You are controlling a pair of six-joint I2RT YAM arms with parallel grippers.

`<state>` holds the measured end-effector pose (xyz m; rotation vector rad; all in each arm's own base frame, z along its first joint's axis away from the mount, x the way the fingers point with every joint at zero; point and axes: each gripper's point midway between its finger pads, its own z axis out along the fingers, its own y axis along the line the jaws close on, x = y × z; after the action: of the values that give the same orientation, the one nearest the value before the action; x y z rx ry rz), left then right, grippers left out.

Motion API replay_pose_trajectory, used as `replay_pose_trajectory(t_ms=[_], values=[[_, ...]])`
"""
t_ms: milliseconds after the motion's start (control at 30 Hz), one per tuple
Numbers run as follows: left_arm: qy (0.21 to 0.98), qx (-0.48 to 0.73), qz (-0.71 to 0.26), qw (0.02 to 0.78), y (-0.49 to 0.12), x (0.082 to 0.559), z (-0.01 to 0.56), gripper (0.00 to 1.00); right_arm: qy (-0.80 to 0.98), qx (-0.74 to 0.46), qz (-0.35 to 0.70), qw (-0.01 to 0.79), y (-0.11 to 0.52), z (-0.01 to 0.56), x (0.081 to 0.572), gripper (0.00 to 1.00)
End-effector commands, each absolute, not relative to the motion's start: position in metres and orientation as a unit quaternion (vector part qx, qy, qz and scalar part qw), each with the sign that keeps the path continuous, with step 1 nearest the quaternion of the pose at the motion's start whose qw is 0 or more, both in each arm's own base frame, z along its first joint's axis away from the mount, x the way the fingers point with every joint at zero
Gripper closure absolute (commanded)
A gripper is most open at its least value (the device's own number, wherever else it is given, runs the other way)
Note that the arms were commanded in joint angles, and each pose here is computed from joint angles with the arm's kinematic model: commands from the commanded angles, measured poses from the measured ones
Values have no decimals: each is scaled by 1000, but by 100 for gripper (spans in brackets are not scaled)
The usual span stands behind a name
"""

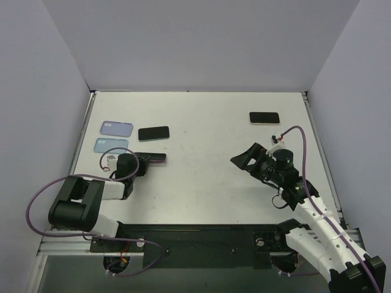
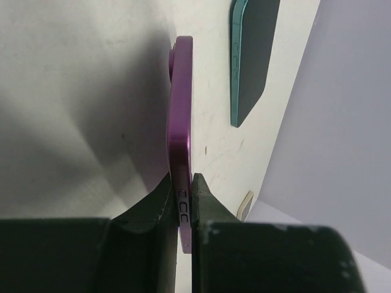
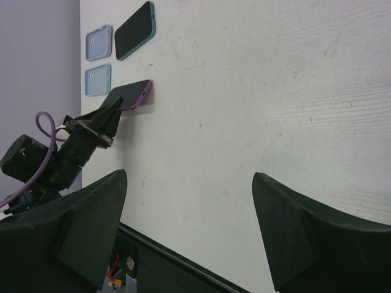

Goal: Take the phone out of the phone case
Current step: Place the phone at the center of the board.

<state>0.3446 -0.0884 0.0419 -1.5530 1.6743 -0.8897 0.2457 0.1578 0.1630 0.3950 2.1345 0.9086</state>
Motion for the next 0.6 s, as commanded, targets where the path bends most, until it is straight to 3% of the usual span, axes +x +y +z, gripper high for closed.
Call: replay_pose_trajectory(t_ms=[0,433,567], values=[[588,-592,-393,386,-87,387,75,100,826,156,369,396,156,170,245,22],[600,-601,-385,361,-95,418,48,99,825,163,367,397,153,170,245,23],[607,-605,-376,352,-95,416,37,91,825,162,367,397,153,169,244,23]])
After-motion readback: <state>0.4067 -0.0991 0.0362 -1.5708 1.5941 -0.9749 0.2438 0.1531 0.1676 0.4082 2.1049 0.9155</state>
